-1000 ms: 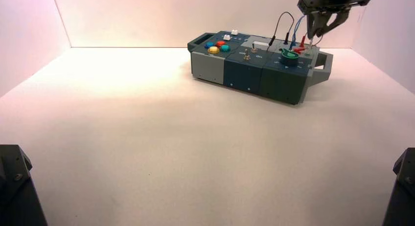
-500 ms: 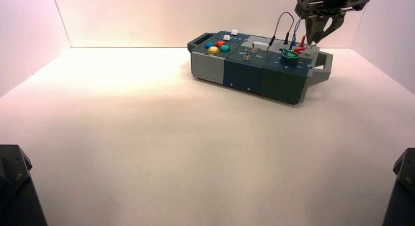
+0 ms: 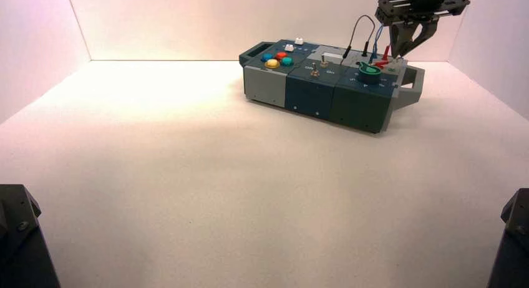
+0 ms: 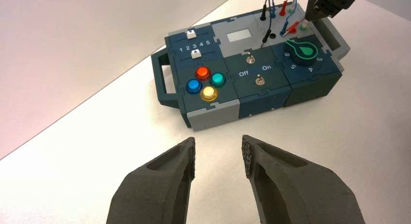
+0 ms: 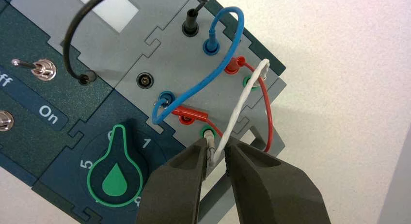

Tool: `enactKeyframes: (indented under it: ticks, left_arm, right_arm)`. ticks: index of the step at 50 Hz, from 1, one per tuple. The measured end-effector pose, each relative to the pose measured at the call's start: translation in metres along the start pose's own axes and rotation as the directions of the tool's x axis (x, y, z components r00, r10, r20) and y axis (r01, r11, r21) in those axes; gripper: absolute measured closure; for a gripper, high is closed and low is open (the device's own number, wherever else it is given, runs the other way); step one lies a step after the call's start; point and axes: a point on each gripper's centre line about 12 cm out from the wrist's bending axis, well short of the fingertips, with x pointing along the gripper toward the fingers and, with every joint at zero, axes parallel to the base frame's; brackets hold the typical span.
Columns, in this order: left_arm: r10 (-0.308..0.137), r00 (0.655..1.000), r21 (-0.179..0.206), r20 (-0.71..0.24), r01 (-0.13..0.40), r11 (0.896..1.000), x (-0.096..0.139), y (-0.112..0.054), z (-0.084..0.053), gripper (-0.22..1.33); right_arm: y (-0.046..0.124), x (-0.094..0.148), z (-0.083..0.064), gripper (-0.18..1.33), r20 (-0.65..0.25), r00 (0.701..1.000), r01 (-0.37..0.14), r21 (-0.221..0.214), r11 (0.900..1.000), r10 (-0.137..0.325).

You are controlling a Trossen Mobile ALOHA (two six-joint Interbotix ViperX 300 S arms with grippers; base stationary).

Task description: Insert the white wire.

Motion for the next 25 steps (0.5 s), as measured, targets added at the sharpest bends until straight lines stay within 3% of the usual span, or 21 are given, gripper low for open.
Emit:
enactKeyframes:
  ticks: [8,25]
  left_arm:
    - [0.0,1.0,0.0,-0.002,0.0,1.0,0.0004,0.0,-0.0002,0.09]
    - [-0.001,1.0,-0.001,0.0,0.001,1.0,0.0,-0.0001,0.0,0.09]
  right_arm:
    - [0.0014,0.0016,0.0004,1.08,0.002,1.0,-0.002,-0.005,1.0,0.002]
    - [0.0015,0.0028,0.0001,1.17,0.0,1.0,-0.002,-0.008,1.0,0.002]
